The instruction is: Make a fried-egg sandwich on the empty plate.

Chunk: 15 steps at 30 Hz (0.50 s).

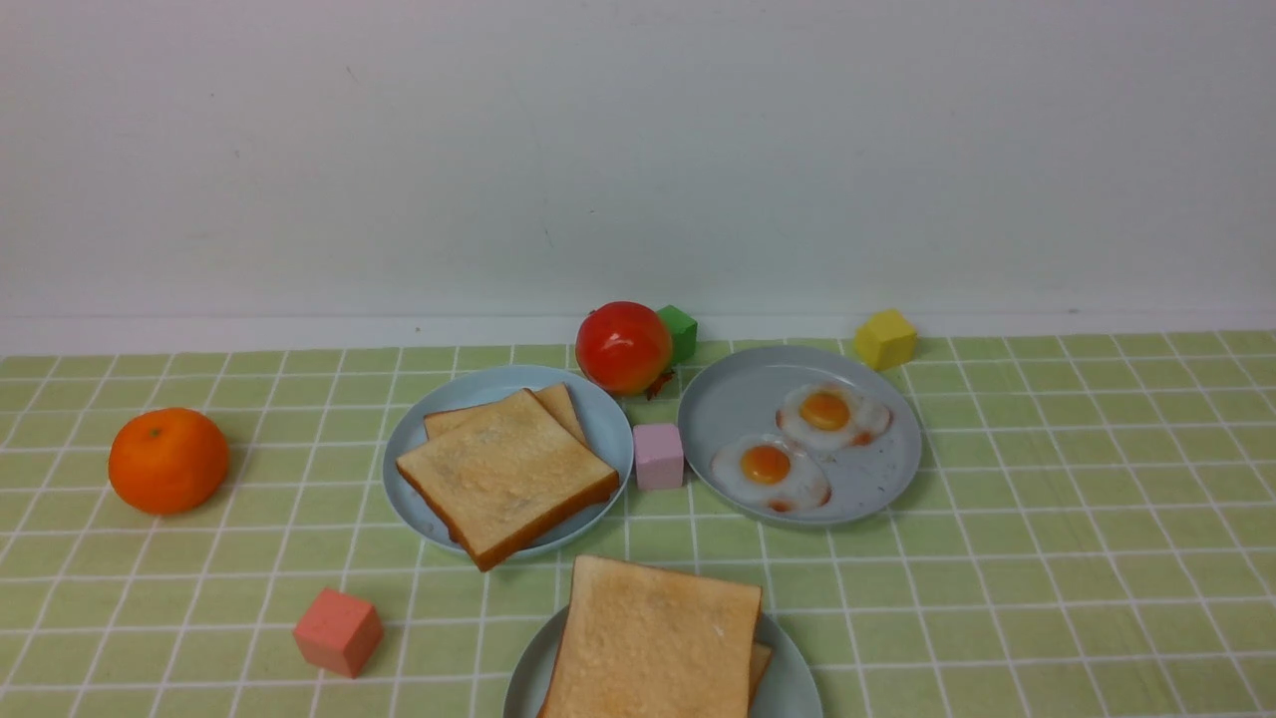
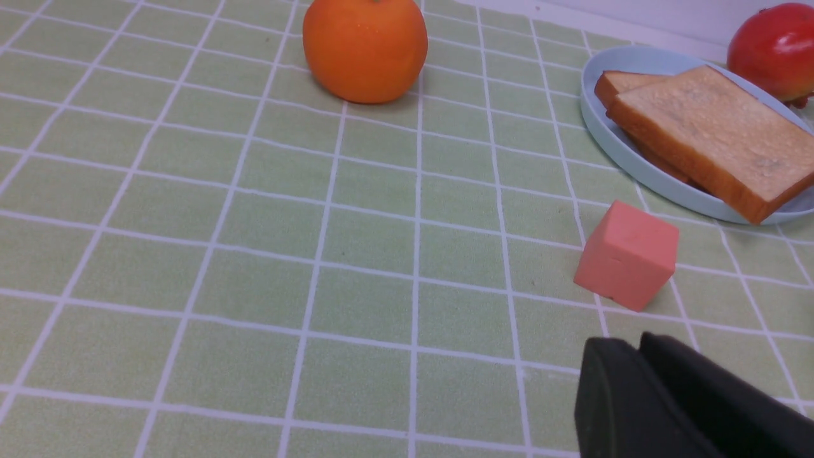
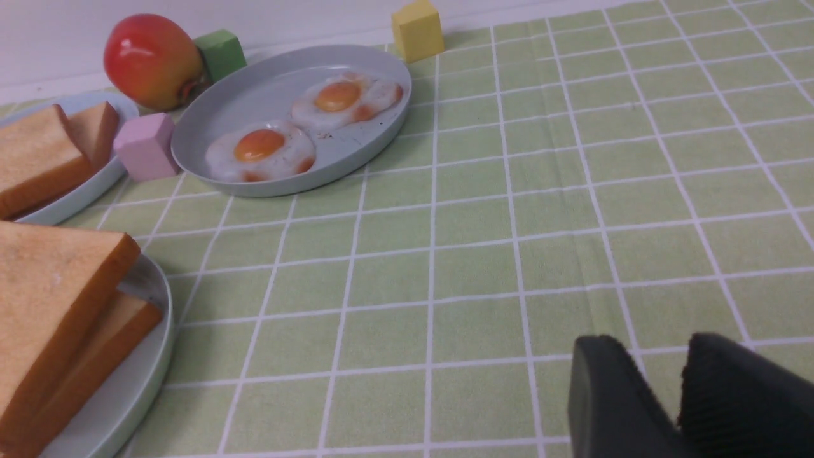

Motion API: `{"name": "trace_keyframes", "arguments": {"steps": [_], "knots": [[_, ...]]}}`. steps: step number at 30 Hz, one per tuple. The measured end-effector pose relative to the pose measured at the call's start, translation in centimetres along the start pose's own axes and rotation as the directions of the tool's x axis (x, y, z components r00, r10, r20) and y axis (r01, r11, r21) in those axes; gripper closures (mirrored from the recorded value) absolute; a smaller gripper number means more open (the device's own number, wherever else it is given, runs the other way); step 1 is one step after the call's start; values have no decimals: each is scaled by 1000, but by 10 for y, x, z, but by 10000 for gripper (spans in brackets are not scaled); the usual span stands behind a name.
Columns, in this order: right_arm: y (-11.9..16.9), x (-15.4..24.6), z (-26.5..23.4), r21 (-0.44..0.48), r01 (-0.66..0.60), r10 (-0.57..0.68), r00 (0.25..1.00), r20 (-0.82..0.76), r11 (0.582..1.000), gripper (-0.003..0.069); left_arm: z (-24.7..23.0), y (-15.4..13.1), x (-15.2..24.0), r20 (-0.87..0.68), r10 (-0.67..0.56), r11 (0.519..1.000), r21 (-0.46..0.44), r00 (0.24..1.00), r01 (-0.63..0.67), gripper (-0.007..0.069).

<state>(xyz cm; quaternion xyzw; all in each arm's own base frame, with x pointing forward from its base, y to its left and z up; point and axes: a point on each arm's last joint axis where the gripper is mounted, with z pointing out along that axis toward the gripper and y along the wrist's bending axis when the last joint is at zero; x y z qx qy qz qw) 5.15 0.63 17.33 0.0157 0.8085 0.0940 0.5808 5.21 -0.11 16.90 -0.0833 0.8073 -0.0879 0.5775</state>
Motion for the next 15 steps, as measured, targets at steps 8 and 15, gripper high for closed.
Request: {"name": "trace_keyframes", "arguments": {"steps": [8, 15], "knots": [[0, 0, 0, 0, 0, 0, 1000, 0, 1000, 443, 0, 0, 0, 0, 0, 1000, 0, 1000, 0, 559], [0, 0, 0, 0, 0, 0, 1000, -1, 1000, 431, 0, 0, 0, 0, 0, 1000, 0, 1000, 0, 553]]}}
